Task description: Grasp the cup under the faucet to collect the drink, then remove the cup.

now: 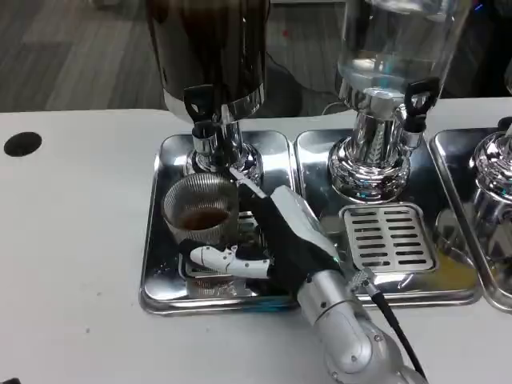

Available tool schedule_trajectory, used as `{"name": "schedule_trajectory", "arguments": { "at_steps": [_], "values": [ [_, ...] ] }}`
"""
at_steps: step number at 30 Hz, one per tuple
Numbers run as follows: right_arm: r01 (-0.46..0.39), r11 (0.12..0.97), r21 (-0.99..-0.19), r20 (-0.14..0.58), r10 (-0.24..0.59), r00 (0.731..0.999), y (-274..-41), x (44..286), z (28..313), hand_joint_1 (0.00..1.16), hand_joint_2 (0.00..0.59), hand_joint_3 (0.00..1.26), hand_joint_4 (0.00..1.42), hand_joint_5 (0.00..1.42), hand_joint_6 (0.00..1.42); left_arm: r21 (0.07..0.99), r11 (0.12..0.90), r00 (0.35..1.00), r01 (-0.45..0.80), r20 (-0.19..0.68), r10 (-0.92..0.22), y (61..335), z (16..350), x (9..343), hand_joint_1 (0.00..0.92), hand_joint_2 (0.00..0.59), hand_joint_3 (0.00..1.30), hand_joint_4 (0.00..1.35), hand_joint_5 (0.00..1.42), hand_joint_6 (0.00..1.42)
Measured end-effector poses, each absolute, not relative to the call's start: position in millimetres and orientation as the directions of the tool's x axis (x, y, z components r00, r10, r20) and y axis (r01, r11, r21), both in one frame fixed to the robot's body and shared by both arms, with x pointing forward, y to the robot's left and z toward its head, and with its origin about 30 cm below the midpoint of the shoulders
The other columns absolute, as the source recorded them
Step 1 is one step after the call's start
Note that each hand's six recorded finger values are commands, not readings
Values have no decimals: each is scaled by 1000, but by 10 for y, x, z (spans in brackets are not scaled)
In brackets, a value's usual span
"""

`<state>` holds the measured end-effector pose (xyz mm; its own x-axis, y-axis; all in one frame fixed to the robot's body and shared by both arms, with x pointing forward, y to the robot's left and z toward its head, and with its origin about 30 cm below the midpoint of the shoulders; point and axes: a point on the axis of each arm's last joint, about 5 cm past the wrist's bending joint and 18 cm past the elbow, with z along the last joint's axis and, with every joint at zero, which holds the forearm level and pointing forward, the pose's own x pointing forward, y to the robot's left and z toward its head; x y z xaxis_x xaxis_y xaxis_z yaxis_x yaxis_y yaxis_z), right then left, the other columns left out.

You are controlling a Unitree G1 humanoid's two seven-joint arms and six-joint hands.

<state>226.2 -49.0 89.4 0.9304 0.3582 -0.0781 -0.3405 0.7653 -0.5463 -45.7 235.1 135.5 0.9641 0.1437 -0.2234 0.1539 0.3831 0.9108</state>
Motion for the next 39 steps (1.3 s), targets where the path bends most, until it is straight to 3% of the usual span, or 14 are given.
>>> {"name": "schedule_trajectory", "arguments": {
  "at_steps": [39],
  "values": [
    [-248, 791, -559, -43, 271, 962, -398, 2209, 727, 634, 123, 320, 363, 404, 258, 899, 398, 951, 184, -265, 159, 2380, 1311, -495, 0, 111, 300, 136, 158, 372]
  ]
}}
